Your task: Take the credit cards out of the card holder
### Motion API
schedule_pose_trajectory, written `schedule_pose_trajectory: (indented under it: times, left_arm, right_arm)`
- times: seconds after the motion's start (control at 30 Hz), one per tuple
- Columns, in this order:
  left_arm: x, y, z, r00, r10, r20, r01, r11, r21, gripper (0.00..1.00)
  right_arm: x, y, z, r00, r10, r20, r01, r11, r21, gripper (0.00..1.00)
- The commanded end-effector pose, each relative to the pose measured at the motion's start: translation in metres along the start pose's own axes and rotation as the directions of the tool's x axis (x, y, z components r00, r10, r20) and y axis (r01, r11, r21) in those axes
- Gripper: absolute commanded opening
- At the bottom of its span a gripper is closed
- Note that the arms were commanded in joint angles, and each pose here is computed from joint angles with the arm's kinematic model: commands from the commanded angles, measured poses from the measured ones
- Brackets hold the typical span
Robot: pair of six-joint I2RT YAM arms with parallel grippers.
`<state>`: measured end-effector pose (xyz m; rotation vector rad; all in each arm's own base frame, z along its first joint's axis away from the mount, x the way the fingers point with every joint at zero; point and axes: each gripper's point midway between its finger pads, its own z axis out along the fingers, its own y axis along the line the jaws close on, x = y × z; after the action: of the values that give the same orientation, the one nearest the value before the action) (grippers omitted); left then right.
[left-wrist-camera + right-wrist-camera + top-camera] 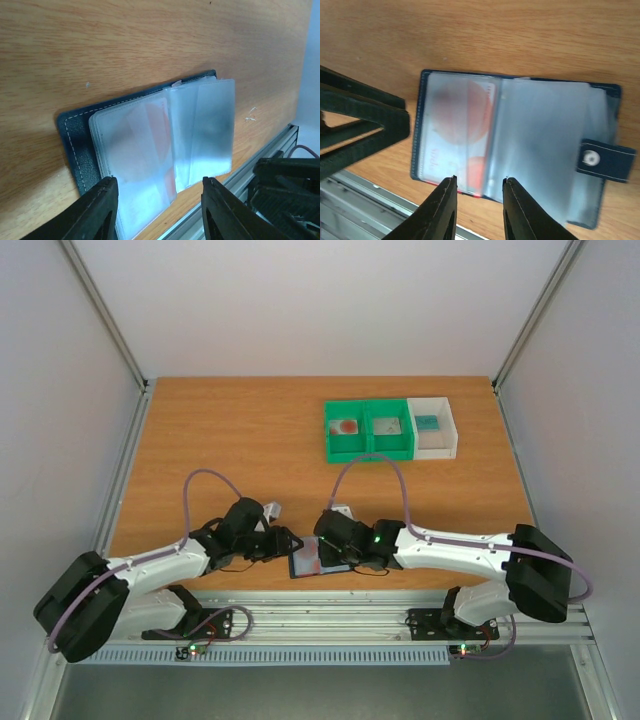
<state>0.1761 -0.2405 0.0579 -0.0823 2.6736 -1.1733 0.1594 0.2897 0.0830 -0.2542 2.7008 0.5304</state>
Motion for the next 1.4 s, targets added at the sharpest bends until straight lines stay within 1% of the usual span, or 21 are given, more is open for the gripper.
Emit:
schedule_pose_trajectory:
  times: [0.0, 0.13, 0.4, 0.67, 0.77, 0.9, 1.17, 1.27, 1.37]
  left_arm:
    - [0.0, -0.011, 0.007, 1.0, -0.015, 0.001, 0.015, 0.996, 0.087, 0.48]
    - [0.002, -0.005, 0.011, 0.999, -0.033, -0.008, 0.033, 0.996, 0.081, 0.5]
    - [0.002, -0.001, 0.012, 0.999, -0.034, -0.002, 0.034, 0.997, 0.065, 0.51]
    - [0.002, -0.001, 0.012, 1.0, -0.031, -0.004, 0.031, 0.998, 0.061, 0.49]
    - [0.002, 0.0, 0.011, 1.0, -0.03, -0.001, 0.03, 0.998, 0.053, 0.5]
    - [0.002, 0.003, 0.01, 1.0, -0.024, 0.002, 0.024, 0.999, 0.034, 0.51]
    - [-0.005, 0.001, 0.002, 1.0, 0.009, 0.025, -0.009, 1.0, -0.009, 0.6]
    - [-0.005, -0.007, 0.001, 0.999, 0.027, 0.022, -0.027, 0.999, 0.027, 0.61]
    - [-0.004, -0.012, 0.001, 1.0, 0.012, 0.024, -0.013, 0.998, 0.067, 0.62]
  right_arm:
    - [-0.002, 0.024, 0.012, 0.999, -0.035, 0.0, 0.035, 0.996, -0.082, 0.25]
    - [0.001, 0.025, 0.027, 0.999, -0.042, -0.014, 0.041, 0.995, -0.089, 0.25]
    - [0.011, 0.017, 0.051, 0.998, -0.025, -0.057, 0.02, 0.996, -0.085, 0.23]
    - [0.023, -0.001, 0.066, 0.998, 0.003, -0.065, -0.007, 0.998, -0.055, 0.14]
    - [0.03, -0.006, 0.072, 0.997, 0.02, -0.08, -0.024, 0.998, -0.054, 0.08]
    - [0.032, -0.012, 0.072, 0.997, 0.034, -0.068, -0.038, 0.998, -0.052, 0.01]
    - [0.028, -0.009, 0.07, 0.997, 0.06, -0.056, -0.065, 0.994, -0.085, 0.01]
    - [0.028, -0.01, 0.072, 0.996, 0.071, -0.055, -0.076, 0.993, -0.092, 0.01]
    - [0.027, -0.01, 0.072, 0.996, 0.078, -0.049, -0.082, 0.992, -0.099, 0.01]
